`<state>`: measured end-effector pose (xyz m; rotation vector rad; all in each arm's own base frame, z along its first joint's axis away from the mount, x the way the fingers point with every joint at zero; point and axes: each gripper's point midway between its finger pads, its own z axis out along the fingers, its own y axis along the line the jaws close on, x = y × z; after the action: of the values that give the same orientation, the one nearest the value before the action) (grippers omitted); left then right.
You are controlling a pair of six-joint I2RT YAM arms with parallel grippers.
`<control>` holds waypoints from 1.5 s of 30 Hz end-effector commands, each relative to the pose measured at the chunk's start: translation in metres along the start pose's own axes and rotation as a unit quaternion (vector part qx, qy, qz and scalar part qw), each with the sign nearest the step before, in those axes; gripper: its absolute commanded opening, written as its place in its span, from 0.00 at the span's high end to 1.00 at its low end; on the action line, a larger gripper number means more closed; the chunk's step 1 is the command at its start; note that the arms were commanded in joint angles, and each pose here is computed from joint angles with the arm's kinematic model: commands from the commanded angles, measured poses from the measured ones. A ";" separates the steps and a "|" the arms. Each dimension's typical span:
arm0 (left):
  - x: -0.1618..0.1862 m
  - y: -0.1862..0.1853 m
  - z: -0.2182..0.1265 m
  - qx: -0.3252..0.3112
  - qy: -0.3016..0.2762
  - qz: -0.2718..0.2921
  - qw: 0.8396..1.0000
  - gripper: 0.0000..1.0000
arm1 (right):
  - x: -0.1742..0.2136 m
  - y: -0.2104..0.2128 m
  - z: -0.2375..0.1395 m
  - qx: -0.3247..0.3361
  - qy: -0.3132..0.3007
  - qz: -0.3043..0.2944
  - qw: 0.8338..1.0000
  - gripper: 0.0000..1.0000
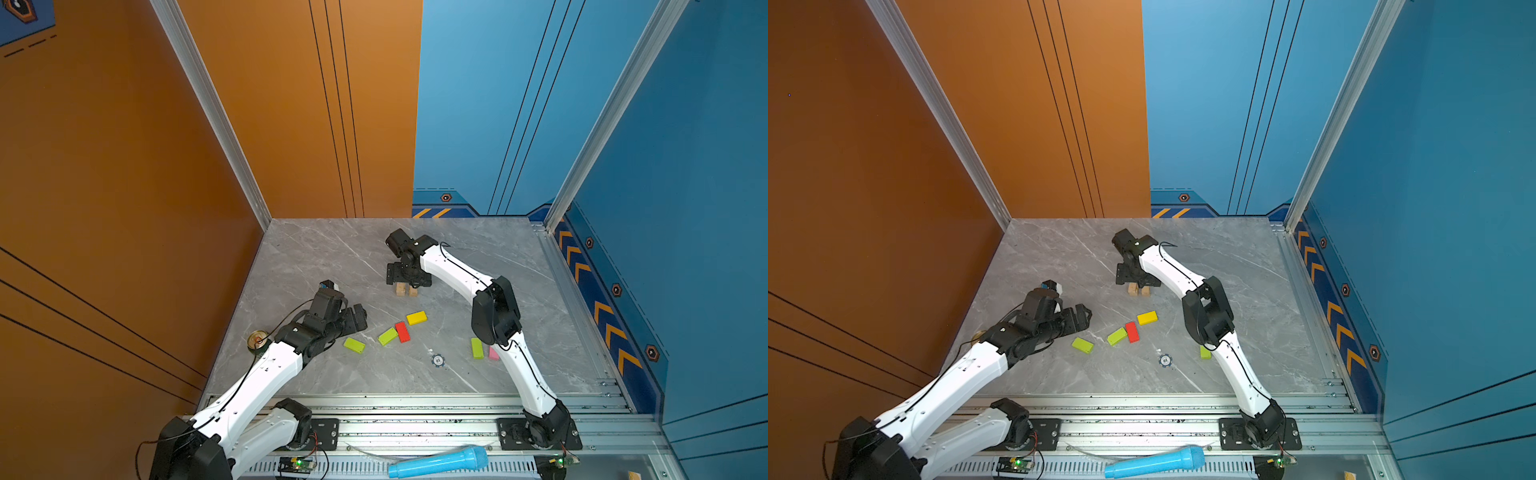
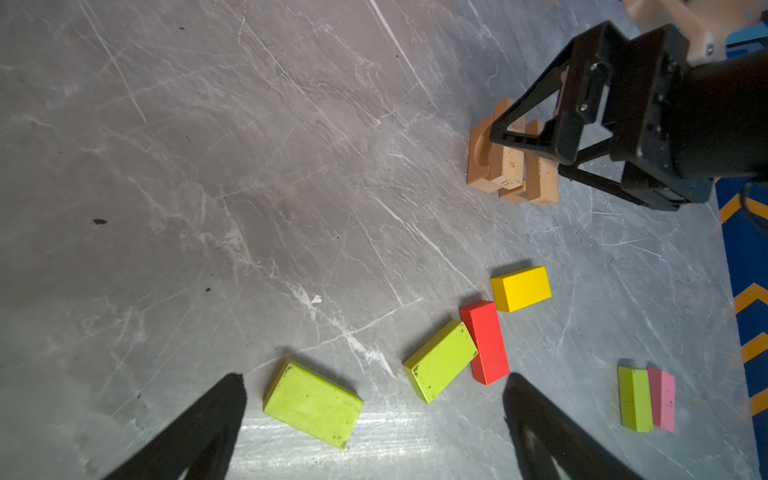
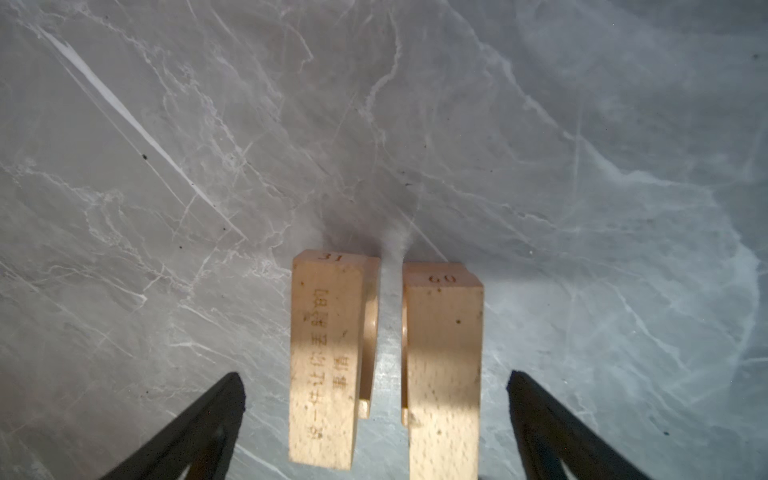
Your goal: Build the wood block tower
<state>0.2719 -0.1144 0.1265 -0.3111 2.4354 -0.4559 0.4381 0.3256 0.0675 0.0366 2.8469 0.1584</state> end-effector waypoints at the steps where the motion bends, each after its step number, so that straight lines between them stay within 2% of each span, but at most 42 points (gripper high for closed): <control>1: 0.003 0.001 0.005 0.008 0.007 0.004 1.000 0.02 | 0.003 -0.010 0.008 0.016 0.019 0.009 1.000 0.00; 10: 0.003 0.004 0.011 0.010 0.012 -0.004 1.000 0.02 | 0.008 -0.014 0.021 0.024 0.034 0.010 0.999 0.02; 18: 0.003 0.006 0.012 0.011 0.012 -0.006 1.000 0.02 | 0.011 -0.012 0.026 0.023 0.042 0.008 0.999 0.10; 23: 0.004 0.007 0.012 0.011 0.012 -0.006 1.000 0.02 | 0.014 -0.012 0.032 0.025 0.049 0.008 0.998 0.11; 29: 0.003 0.008 0.012 0.010 0.010 -0.007 1.000 0.02 | 0.016 -0.011 0.038 0.024 0.056 0.009 0.998 0.19; 45: 0.004 0.009 0.014 0.011 0.013 -0.010 1.000 0.02 | 0.017 -0.014 0.044 0.029 0.062 0.009 0.998 0.28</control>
<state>0.2765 -0.1117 0.1143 -0.3363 2.4490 -0.4947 0.4378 0.3224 0.0277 0.0482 2.9387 0.1162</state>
